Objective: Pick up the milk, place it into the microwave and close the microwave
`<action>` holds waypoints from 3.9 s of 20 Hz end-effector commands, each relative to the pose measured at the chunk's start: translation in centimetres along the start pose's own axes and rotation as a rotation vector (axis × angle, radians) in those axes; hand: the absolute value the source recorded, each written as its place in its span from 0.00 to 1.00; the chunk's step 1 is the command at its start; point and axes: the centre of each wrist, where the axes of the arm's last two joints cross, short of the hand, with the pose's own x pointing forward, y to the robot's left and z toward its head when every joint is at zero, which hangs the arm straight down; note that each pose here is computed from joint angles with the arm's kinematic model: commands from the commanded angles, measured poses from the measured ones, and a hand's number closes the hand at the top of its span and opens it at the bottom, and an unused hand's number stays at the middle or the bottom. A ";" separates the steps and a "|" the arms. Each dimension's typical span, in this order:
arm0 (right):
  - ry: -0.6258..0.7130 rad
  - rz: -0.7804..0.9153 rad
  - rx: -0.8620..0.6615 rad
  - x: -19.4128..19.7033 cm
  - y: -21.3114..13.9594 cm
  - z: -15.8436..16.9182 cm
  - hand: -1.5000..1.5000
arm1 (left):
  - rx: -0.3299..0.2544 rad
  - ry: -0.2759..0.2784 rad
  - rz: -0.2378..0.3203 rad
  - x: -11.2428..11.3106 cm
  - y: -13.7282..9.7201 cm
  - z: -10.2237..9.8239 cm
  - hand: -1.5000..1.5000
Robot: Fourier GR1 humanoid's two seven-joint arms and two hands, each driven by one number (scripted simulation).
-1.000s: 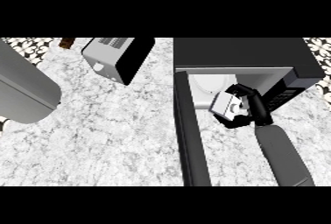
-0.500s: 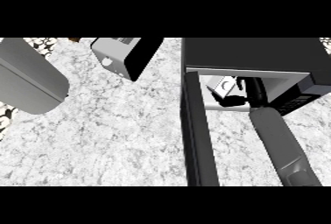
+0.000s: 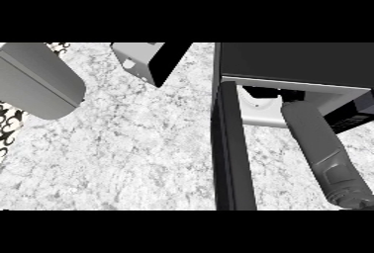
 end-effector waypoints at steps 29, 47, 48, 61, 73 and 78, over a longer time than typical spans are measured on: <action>-0.059 -0.440 0.266 -3.6 1.9 4.9 0.00 | -0.191 0.009 0.040 0.3 -6.7 -2.9 0.00; -0.031 -0.663 0.329 -9.9 -0.8 15.4 0.00 | -0.417 0.102 0.055 -2.3 -12.1 -7.2 1.00; -0.034 -0.646 0.319 -10.2 -1.5 16.1 0.00 | -0.439 0.111 0.049 -2.9 -11.7 -7.0 1.00; -0.046 -0.568 0.249 -10.8 -11.5 23.0 0.00 | -0.598 0.137 -0.125 -7.7 -18.4 -14.9 1.00; -0.073 -0.551 0.178 -8.4 -18.4 26.9 0.00 | -0.949 0.300 -0.200 -15.3 -25.9 -15.8 1.00; -0.136 -0.604 0.190 -7.7 -19.3 25.1 0.00 | -1.022 0.284 -0.198 -17.1 -27.5 -15.3 1.00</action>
